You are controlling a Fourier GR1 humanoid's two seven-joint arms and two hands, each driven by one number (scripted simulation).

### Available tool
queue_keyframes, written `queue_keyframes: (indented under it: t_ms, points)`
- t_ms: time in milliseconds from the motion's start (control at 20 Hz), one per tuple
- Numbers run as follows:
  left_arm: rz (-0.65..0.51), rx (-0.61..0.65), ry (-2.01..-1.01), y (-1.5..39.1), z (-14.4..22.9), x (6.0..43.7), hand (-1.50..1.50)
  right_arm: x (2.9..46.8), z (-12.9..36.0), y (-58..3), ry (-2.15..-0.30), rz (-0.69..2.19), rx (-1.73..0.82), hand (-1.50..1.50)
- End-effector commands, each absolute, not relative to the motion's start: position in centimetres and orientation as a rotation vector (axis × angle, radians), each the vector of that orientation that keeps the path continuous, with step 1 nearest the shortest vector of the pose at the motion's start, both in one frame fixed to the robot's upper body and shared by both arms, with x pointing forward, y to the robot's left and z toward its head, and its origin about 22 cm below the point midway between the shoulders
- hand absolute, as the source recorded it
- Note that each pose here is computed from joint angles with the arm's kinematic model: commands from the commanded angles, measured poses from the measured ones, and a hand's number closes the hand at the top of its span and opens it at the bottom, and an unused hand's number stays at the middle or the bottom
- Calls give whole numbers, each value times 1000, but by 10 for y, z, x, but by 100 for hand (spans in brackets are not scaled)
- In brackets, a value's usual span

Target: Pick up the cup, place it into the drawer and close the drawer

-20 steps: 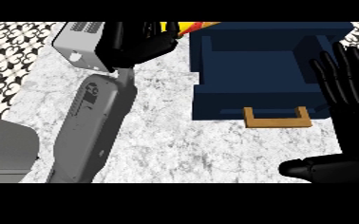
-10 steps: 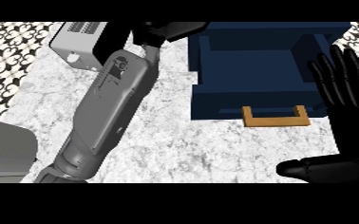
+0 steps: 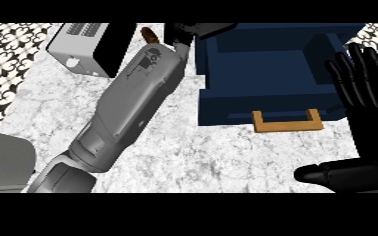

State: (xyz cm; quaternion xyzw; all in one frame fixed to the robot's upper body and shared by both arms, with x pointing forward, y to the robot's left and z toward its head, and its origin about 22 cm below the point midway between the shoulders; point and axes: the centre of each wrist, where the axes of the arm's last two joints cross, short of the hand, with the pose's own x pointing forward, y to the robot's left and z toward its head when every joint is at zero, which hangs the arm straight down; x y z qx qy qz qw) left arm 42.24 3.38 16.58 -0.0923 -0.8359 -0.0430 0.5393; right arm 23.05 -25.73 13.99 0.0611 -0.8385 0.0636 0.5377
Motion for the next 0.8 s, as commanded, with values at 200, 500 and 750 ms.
queue_keyframes:
  t_ms: [200,500,750]
  points:
    - [-161,-179,-1916,21,152,429,150,228,141,-252,-2000,160,144,-150]
    - [-248,-101,-1911,18,140,431,150,231,139,-251,-2000,165,184,-150]
    - [-295,-67,-1891,17,132,429,150,235,143,-241,-2006,190,200,-150]
